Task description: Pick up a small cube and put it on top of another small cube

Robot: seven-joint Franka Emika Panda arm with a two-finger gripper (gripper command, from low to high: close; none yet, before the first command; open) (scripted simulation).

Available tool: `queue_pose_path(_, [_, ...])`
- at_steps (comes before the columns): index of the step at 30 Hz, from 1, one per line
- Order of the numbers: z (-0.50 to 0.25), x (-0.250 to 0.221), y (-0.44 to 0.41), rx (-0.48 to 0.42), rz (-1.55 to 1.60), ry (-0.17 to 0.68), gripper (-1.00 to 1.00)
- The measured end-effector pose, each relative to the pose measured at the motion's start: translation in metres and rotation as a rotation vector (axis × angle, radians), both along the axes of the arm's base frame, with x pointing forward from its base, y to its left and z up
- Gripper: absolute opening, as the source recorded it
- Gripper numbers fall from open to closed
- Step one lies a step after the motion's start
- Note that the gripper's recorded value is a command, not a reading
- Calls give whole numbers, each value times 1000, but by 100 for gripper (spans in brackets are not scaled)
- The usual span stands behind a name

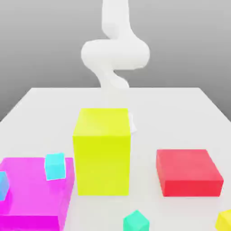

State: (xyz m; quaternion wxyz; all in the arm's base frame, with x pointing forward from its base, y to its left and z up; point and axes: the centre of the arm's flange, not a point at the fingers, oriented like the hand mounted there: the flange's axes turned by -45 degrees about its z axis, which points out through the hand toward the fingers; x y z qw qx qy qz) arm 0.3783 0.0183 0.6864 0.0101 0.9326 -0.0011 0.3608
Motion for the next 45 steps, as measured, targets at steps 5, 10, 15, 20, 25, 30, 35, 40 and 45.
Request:
queue_pose_path(5, [-59, 59, 39, -52, 13, 122, 0])
queue_pose_path(10, [-126, 104, 79, -92, 39, 236, 0])
queue_pose_path(15, [-201, 136, 119, -120, 77, 345, 0])
queue_pose_path(20, [-280, 150, 167, -135, 135, 451, 0])
queue_pose_path(25, [-359, 152, 204, -129, 178, 557, 0])
queue_pose_path(30, [-436, 139, 246, -108, 231, 662, 0])
queue_pose_path(35, [-511, 123, 274, -82, 266, 732, 0])
queue_pose_path(40, [-542, 122, 275, -81, 268, 735, -100])
queue_pose_path(45, [-534, 122, 275, -80, 268, 735, -100])
